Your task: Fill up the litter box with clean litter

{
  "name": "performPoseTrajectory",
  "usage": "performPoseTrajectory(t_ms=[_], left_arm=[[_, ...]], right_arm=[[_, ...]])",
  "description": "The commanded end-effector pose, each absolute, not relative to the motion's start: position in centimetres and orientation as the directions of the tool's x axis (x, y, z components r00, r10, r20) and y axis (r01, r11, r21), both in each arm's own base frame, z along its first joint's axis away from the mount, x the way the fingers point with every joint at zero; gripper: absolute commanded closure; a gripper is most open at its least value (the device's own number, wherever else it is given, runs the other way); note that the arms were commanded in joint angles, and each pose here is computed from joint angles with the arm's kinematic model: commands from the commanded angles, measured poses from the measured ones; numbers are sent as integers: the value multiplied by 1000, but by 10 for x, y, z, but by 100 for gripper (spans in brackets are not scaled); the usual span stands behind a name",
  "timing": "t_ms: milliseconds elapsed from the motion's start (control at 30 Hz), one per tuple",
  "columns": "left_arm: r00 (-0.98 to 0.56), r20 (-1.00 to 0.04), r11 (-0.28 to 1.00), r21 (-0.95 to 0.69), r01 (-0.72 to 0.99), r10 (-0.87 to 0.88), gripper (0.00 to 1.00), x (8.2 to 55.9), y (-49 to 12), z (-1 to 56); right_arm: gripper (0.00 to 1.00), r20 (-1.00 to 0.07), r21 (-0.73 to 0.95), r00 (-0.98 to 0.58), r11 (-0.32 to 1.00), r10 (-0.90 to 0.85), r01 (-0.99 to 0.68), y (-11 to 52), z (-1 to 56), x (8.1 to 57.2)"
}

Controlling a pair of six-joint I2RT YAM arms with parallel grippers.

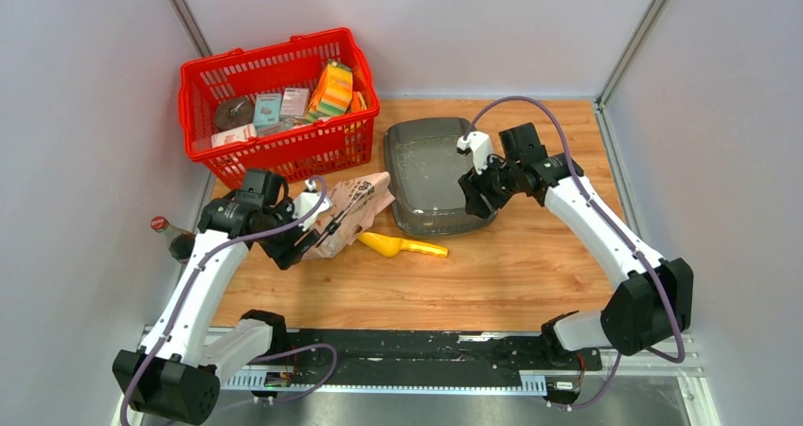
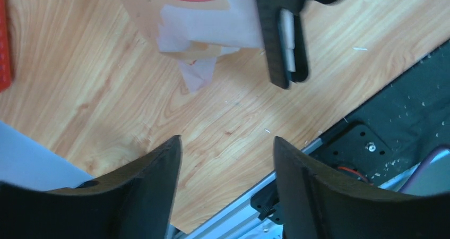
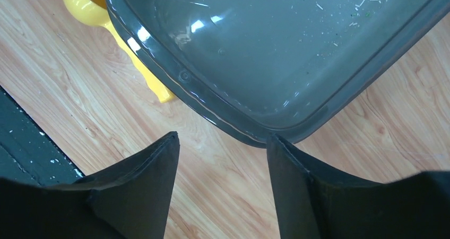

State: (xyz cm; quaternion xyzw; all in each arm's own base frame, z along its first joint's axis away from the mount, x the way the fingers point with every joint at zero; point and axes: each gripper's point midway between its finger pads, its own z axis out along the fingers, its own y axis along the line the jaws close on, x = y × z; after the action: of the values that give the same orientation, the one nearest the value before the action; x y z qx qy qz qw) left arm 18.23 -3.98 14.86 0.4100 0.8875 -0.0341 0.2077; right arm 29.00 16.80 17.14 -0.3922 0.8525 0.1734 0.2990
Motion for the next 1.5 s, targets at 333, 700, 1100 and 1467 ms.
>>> performPoseTrajectory(t_ms=[333,700,1100,1467], left_arm=[[-305,-603,501,186,845,738,18,184,-82,168],[-243,-706,490,168,855,666,18,240,-166,217],[-508,-515,612,41,790,690,21,291,-184,204],[-603,-382,665,42,745,700,79,309,-182,173]], right_arm=[[12,-710,18,-445,618,-546,-786,175,203,280],[7,-735,-28,-432,659,-523,-751,167,228,284],[5,-778,-56,-433,736,-455,-674,147,267,285],[5,-774,-48,-451,751,-445,-659,142,263,281]])
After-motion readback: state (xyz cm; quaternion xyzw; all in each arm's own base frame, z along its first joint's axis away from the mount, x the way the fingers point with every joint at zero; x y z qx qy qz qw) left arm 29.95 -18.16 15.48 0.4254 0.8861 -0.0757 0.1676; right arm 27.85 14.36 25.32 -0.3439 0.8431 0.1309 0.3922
